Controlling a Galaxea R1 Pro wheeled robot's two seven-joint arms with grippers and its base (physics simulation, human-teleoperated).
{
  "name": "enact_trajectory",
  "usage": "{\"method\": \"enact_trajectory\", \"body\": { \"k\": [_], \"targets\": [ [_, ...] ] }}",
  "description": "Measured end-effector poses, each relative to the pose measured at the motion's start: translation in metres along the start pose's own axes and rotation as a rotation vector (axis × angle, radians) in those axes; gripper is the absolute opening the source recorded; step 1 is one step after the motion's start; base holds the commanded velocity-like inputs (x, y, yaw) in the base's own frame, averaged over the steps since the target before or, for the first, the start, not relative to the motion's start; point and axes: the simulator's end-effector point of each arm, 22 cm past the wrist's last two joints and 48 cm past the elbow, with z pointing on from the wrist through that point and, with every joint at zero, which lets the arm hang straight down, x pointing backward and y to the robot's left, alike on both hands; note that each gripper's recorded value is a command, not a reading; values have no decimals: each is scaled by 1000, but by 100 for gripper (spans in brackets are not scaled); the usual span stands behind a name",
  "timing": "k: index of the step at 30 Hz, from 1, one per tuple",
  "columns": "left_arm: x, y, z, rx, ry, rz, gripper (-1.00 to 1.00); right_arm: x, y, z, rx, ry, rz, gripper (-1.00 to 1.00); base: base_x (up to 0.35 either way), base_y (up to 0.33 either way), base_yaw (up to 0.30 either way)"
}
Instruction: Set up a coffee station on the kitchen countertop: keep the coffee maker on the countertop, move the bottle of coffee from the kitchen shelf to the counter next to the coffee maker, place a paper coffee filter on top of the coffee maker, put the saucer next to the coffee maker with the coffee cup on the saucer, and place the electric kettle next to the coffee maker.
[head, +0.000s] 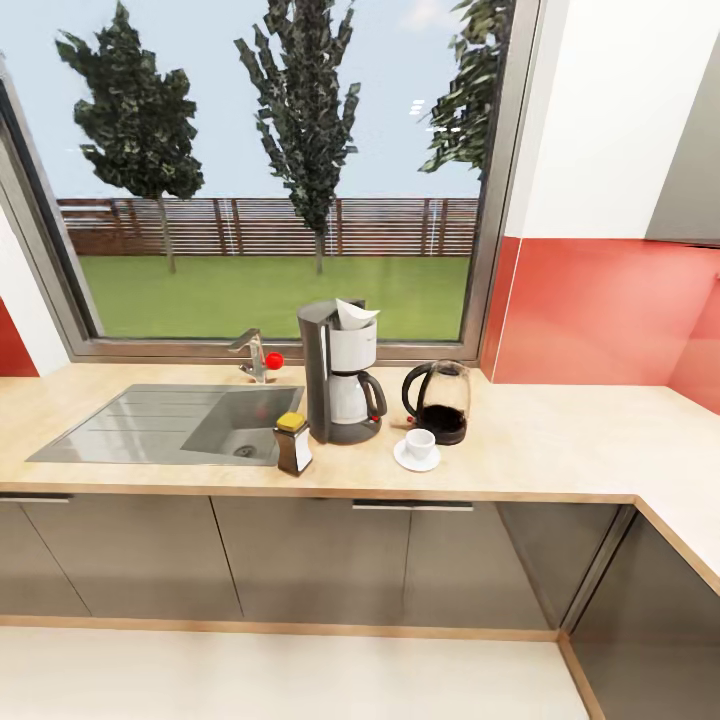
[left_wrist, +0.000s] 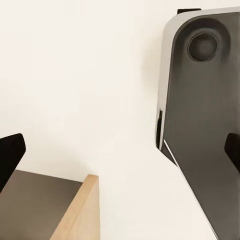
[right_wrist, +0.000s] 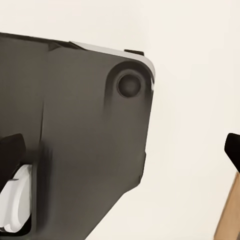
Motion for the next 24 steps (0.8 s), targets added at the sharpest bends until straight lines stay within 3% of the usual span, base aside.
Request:
{"method": "enact_trajectory", "body": {
  "k": [24],
  "targets": [
    [-3, -5, -1, 6, -6, -3, 100, -17, 0, 1, 2, -36, 8, 100, 0, 0, 0]
  ]
}}
